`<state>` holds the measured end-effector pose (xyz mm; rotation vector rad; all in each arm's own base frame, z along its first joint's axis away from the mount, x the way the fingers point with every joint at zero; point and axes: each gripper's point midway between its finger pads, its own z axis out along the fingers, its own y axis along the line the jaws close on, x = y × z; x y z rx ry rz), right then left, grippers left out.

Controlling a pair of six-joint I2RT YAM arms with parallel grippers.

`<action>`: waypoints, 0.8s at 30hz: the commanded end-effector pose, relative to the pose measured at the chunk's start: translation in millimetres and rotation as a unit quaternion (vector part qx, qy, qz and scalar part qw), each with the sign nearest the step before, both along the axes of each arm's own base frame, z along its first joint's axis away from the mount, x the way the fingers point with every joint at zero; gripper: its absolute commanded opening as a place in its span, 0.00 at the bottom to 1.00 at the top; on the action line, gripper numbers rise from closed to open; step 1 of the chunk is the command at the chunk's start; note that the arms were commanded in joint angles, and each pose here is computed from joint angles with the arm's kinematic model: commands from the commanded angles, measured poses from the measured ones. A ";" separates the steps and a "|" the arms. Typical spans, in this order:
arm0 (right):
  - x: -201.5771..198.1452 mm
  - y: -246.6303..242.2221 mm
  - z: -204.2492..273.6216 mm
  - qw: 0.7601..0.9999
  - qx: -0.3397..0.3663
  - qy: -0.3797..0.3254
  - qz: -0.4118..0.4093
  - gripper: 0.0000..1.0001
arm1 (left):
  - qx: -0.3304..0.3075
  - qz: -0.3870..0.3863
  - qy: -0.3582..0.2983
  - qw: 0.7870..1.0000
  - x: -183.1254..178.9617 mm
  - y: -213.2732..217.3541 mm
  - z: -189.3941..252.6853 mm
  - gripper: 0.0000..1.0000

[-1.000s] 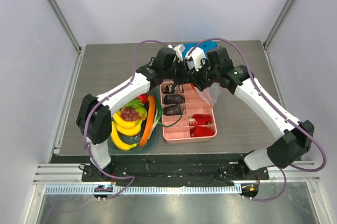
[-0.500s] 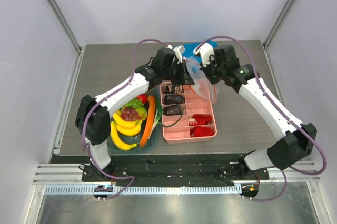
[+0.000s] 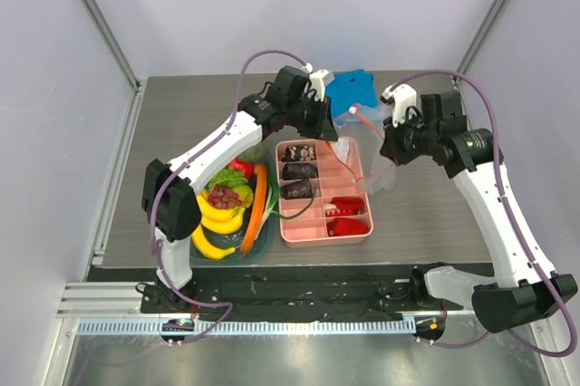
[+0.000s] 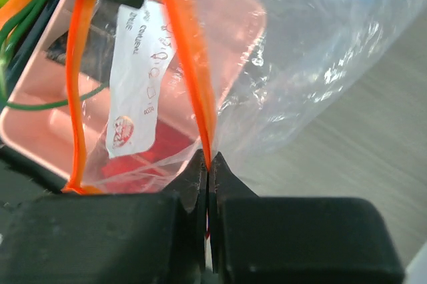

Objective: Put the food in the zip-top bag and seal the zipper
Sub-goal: Open the zipper of the food storage bag, then pick up the fake vegetable from the bin.

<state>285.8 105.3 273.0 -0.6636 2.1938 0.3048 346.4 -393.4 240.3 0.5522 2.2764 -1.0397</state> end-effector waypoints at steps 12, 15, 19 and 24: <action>-22.3 16.3 -45.8 0.989 0.074 0.117 -0.046 0.01 | 0.022 -0.096 0.011 0.995 -40.4 29.9 8.5 0.92; -19.4 15.5 -46.1 0.990 0.073 0.113 -0.049 0.01 | -0.009 -0.081 -0.001 0.997 -39.0 50.0 35.7 0.99; -17.7 15.3 -46.9 0.990 0.072 0.112 -0.050 0.01 | -0.039 -0.035 -0.040 0.998 -25.5 87.3 64.6 1.00; -16.6 16.6 -44.7 0.990 0.075 0.108 -0.047 0.01 | 0.010 0.059 -0.106 0.993 -0.1 155.0 81.0 1.00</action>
